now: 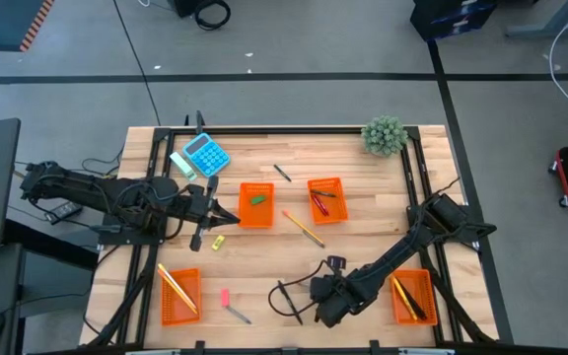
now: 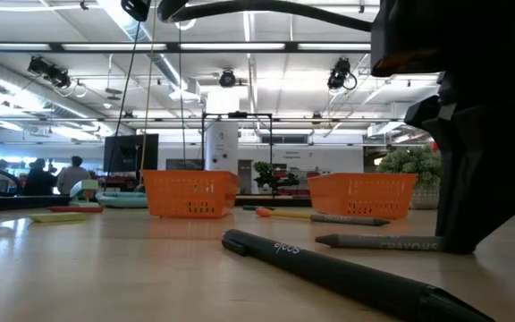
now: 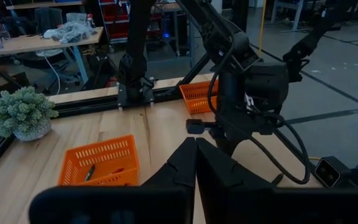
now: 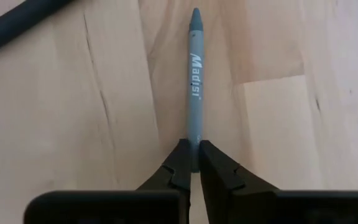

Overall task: Sort crayons/erasers/pens/pencils in bins
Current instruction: Put the middle gray crayon into the top right orange bin

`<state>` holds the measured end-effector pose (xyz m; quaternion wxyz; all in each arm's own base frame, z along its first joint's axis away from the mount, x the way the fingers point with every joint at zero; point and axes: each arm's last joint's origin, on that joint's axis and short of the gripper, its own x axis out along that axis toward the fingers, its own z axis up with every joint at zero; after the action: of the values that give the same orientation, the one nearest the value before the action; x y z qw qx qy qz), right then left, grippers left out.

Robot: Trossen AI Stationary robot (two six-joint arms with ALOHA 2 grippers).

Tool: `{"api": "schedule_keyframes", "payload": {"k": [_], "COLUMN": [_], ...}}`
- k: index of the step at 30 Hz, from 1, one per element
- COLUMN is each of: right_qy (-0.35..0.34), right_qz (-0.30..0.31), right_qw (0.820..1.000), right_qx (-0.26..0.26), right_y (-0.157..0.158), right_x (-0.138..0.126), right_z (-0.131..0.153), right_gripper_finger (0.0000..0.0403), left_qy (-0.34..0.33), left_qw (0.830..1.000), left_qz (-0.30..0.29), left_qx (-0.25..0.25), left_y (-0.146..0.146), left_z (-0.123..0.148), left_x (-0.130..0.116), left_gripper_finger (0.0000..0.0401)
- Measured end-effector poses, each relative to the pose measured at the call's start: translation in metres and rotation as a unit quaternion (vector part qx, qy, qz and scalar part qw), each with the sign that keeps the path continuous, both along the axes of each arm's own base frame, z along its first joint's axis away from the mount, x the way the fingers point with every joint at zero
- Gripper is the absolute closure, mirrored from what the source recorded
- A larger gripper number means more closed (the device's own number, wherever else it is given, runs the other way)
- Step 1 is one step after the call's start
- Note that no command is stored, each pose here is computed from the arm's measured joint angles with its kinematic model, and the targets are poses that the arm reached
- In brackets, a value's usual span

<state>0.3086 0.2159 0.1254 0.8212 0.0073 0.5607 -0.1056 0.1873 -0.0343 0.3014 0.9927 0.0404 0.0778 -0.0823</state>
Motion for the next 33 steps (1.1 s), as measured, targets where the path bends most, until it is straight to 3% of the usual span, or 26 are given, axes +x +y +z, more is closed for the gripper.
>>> {"api": "schedule_keyframes", "payload": {"k": [7,18,22,26,33], "right_qy": [0.004,0.005,-0.008,0.008,0.061], "right_qz": [-0.007,-0.119,-0.198,-0.226,-0.275], "right_qw": [1.0,0.992,0.98,0.973,0.959], "right_qx": [-0.023,-0.049,-0.035,-0.041,-0.022], "right_y": [-0.012,-0.08,-0.115,-0.149,-0.19], "right_x": [-0.006,-0.02,-0.019,-0.014,-0.018], "right_z": [0.018,0.093,0.112,0.112,0.085], "right_gripper_finger": [0.0377,0.0375,0.0375,0.0375,0.0375], "left_qy": [0.0,-0.001,-0.001,0.0,0.003], "left_qw": [1.0,1.0,1.0,1.0,1.0], "left_qz": [0.0,0.0,0.0,0.001,0.002], "left_qx": [0.0,0.0,0.0,-0.002,-0.011], "left_y": [0.0,0.0,0.0,0.0,0.0], "left_z": [0.0,0.0,0.0,0.0,0.0], "left_x": [0.0,0.0,0.0,0.0,0.0], "left_gripper_finger": [0.038,0.0379,0.0377,0.0382,0.0382]}}
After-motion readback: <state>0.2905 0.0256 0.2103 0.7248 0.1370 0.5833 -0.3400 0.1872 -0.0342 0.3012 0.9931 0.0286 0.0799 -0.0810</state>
